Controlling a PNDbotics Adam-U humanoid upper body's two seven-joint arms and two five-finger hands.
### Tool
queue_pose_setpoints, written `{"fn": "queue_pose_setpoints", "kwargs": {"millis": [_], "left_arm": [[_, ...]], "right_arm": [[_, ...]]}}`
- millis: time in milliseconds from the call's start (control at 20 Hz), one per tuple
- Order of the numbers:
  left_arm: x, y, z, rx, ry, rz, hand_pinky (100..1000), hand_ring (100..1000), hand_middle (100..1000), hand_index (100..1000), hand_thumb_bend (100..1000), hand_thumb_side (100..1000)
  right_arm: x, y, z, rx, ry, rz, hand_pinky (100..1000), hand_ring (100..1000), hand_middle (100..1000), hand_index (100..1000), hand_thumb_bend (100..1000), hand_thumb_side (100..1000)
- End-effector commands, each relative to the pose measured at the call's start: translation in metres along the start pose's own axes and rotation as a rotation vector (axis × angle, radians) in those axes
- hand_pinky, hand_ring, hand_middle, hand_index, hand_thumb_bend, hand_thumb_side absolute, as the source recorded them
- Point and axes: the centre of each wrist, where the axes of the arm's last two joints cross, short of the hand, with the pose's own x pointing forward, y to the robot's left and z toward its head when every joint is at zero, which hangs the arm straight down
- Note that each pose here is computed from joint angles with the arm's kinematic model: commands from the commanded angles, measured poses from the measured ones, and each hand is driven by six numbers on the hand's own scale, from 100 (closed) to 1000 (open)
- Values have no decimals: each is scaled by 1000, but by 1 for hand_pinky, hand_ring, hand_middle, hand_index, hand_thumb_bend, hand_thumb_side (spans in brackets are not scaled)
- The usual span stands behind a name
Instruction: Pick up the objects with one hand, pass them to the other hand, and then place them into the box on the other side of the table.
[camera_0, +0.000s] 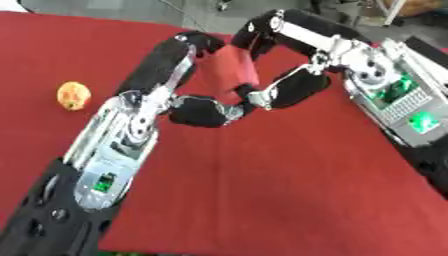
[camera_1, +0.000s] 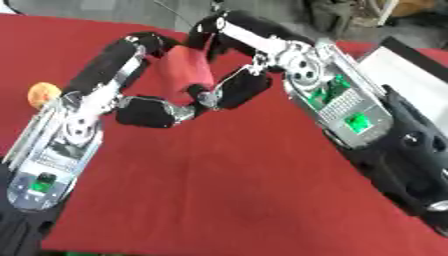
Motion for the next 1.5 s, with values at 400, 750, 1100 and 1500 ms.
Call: {"fn": "queue_pose_setpoints", "kwargs": {"millis": [400, 750, 1100, 1500], "left_arm": [[6, 6, 1, 12, -27, 7, 756, 788, 733, 832, 672, 438], [-7, 21, 15, 26, -23, 0, 755, 769, 708, 790, 622, 445], [-17, 40, 29, 108, -30, 66, 747, 747, 678, 773, 565, 458], [-32, 53, 43, 179, -2, 119, 740, 723, 674, 760, 534, 481]], "right_arm": [[0, -10, 4, -41, 8, 14, 784, 678, 493, 420, 108, 100], [-13, -32, 16, -155, 66, -6, 781, 651, 494, 411, 100, 100], [-30, -50, 34, -307, 162, -66, 769, 621, 497, 401, 100, 100], [-53, -52, 53, -457, 321, -124, 757, 601, 500, 392, 100, 100]]}}
